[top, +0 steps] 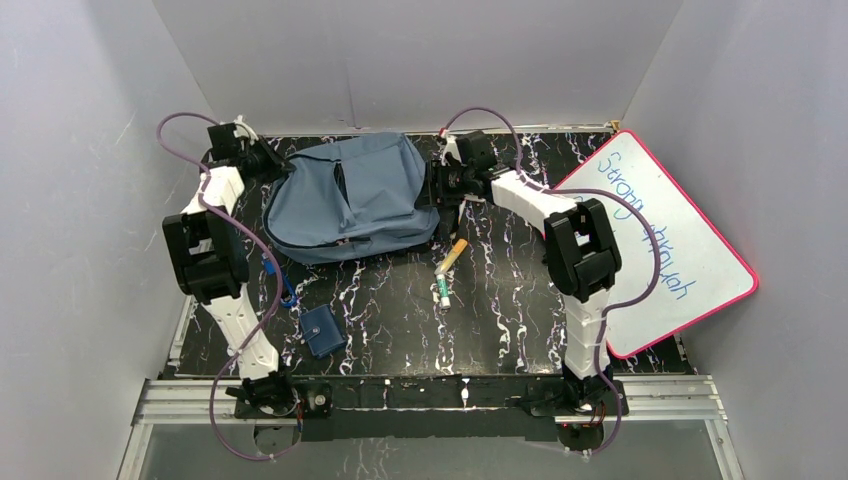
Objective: Pack the student bag
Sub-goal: Adjust the student bag at the center of the board.
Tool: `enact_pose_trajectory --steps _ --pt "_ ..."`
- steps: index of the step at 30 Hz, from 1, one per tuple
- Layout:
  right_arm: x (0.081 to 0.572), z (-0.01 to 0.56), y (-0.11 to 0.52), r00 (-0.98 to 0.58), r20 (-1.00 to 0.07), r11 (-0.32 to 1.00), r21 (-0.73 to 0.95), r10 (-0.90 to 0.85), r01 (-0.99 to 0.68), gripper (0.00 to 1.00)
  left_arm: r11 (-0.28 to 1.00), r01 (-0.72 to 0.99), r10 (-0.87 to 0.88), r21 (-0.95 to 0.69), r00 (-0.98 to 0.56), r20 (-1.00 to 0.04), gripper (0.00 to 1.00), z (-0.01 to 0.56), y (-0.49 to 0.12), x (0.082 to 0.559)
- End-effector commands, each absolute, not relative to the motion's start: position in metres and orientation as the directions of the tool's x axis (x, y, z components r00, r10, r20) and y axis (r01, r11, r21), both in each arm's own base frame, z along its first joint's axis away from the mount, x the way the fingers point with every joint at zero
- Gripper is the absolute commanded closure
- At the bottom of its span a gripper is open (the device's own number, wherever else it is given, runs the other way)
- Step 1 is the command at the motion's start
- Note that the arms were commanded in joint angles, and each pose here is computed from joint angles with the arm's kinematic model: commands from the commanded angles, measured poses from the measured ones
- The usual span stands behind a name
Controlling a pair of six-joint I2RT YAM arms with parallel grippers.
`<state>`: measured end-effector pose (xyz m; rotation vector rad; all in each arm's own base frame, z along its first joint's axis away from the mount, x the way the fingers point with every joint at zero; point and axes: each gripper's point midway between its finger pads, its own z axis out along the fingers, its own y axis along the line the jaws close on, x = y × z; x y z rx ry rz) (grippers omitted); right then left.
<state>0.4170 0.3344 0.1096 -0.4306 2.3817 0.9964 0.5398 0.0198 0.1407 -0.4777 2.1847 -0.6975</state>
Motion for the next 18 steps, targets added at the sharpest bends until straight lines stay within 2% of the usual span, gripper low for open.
enact_pose_trajectory --steps 1,5,8,13,18 --pt "0.432 0.154 0.331 -0.723 -0.687 0.695 0.486 -0.071 -0.530 0.43 0.777 -0.223 -0.587 -0.589 -0.594 -0.550 1.00 0.147 0.032 0.505" --pt "0.442 0.151 0.334 -0.745 -0.662 0.690 0.502 -0.082 -0.521 0.48 0.744 -0.332 -0.657 -0.579 -0.519 -0.547 1.00 0.149 0.042 0.479" --pt "0.445 0.158 0.329 -0.729 -0.681 0.704 0.486 -0.067 -0.519 0.47 0.717 -0.370 -0.690 -0.591 -0.496 -0.526 1.00 0.147 0.040 0.460" --pt "0.435 0.180 0.298 -0.664 -0.746 0.784 0.389 -0.040 -0.484 0.37 0.680 -0.406 -0.730 -0.611 -0.457 -0.508 1.00 0.143 0.034 0.427" --pt "0.406 0.185 0.270 -0.651 -0.759 0.820 0.353 -0.031 -0.450 0.34 0.669 -0.363 -0.733 -0.649 -0.469 -0.493 1.00 0.148 0.018 0.405"
